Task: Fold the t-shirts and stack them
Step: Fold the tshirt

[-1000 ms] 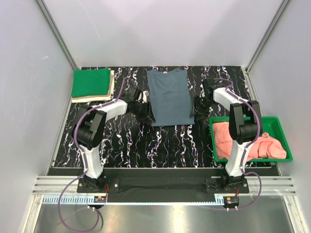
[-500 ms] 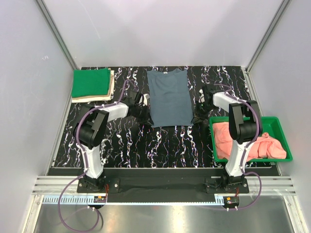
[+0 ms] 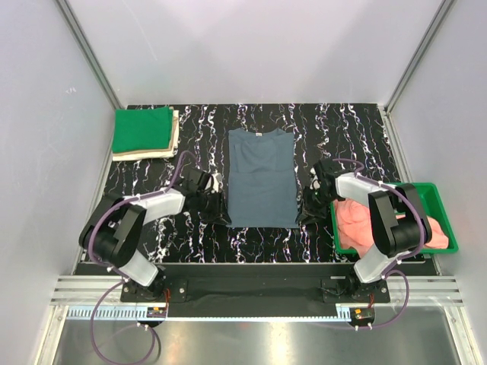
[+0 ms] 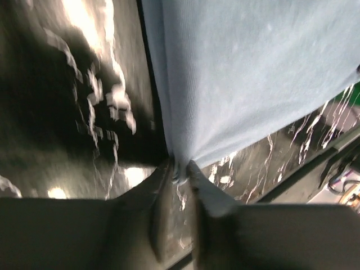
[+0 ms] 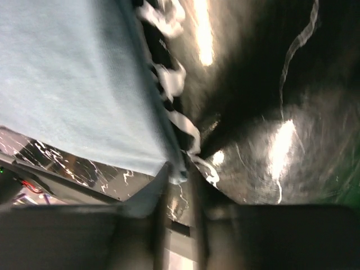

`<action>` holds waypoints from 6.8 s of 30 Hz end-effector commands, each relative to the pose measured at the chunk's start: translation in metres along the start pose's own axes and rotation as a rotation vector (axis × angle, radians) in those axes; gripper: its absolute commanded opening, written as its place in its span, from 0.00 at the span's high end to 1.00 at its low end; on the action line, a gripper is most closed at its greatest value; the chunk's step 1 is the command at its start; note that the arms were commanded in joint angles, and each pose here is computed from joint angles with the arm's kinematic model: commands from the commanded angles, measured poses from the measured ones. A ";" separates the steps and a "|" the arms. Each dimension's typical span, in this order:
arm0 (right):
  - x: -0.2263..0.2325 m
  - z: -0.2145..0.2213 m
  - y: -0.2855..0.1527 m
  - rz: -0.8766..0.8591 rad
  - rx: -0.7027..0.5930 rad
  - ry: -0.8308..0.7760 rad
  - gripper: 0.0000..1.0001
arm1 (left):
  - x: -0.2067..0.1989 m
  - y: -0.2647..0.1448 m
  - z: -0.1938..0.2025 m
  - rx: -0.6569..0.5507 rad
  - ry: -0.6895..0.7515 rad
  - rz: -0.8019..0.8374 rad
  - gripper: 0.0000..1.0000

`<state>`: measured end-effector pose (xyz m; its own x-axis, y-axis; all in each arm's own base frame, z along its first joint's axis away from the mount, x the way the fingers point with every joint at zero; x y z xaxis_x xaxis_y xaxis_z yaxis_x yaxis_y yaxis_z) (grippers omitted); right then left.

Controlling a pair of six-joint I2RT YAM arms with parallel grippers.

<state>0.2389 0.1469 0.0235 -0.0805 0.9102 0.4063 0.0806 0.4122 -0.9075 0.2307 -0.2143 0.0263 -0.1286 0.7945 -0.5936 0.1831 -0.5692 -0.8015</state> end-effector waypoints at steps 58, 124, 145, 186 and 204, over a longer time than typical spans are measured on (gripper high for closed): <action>-0.023 -0.196 0.003 -0.040 -0.232 -0.165 1.00 | -0.048 0.025 -0.182 -0.108 0.073 0.128 1.00; -0.002 0.012 -0.016 0.068 -0.438 0.733 0.46 | -0.003 0.013 0.021 -0.160 -0.015 -0.034 0.65; 0.019 0.022 -0.009 0.171 -0.471 0.675 0.47 | 0.012 -0.007 0.024 -0.205 0.033 -0.102 1.00; 0.005 0.035 0.007 0.207 -0.454 0.682 0.60 | 0.004 -0.001 0.026 -0.194 0.008 -0.052 0.85; 0.022 0.016 -0.042 0.117 -0.613 0.518 1.00 | -0.033 -0.031 0.027 -0.226 0.024 0.066 1.00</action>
<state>0.2162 0.1589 0.0505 0.4750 0.7521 0.4568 0.5446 0.1565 -0.8240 0.2035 -0.2211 0.0413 -0.1197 0.8048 -0.5814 0.3765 -0.5050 -0.7766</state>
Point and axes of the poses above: each gripper's point midway between its finger pads, its own y axis out along the fingers, its own x axis along the line the jaws close on, z = x × y, the point moved 1 cm from there along -y, back along the fingers, and after that the axes turned 13 degrees about -y, right-handed, at the moved point
